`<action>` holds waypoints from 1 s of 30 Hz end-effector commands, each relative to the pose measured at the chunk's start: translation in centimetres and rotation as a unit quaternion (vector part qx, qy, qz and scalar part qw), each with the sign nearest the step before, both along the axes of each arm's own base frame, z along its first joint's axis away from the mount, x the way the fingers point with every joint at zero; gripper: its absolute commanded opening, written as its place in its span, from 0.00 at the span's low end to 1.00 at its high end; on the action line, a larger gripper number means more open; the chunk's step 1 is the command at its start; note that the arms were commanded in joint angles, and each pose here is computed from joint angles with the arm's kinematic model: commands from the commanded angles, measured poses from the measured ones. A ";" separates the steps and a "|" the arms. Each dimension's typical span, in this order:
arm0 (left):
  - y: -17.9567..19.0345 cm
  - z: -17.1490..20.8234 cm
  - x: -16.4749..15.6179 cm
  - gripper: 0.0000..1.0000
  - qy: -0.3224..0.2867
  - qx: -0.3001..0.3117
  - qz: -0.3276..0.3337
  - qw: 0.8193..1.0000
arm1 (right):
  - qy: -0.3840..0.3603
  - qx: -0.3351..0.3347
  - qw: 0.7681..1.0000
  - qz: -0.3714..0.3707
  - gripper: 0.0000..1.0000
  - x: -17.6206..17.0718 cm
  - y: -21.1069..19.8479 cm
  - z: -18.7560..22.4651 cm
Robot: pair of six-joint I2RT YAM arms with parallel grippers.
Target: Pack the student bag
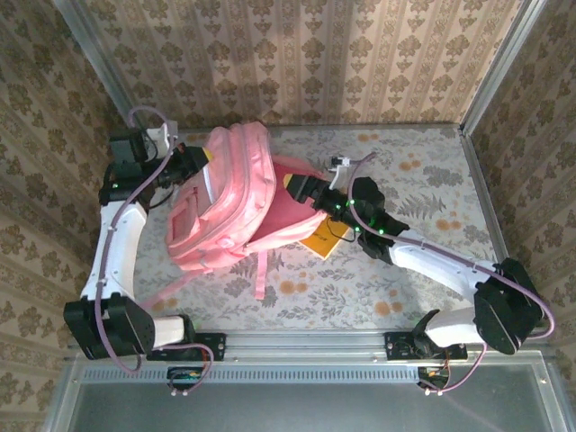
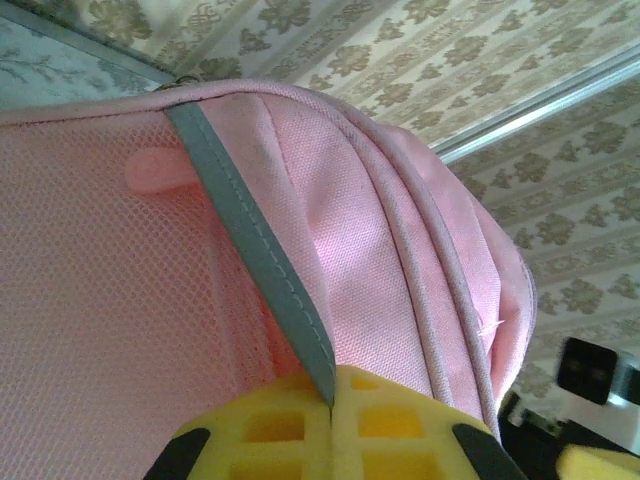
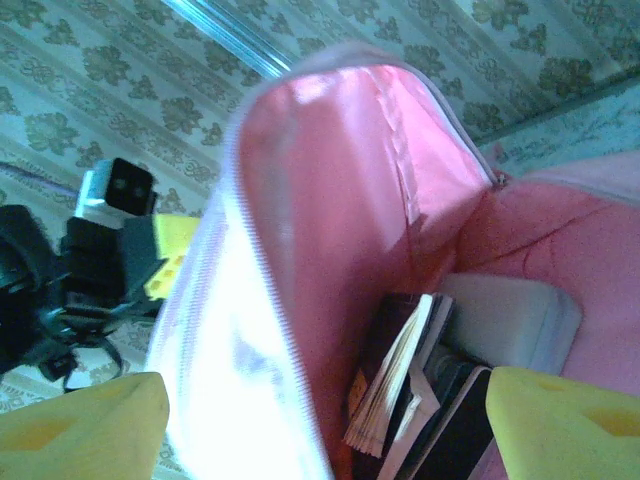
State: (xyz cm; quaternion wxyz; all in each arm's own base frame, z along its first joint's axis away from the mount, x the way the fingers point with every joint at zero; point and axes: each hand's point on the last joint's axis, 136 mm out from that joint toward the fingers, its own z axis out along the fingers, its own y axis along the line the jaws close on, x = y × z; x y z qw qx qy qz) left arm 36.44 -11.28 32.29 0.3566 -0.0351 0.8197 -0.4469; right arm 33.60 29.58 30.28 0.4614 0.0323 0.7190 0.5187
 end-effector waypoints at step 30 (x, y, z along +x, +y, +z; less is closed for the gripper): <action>-14.7 -10.3 3.2 0.53 0.005 0.338 -0.125 0.933 | 0.191 -0.237 0.944 -0.129 0.80 -2.4 -14.2 -15.8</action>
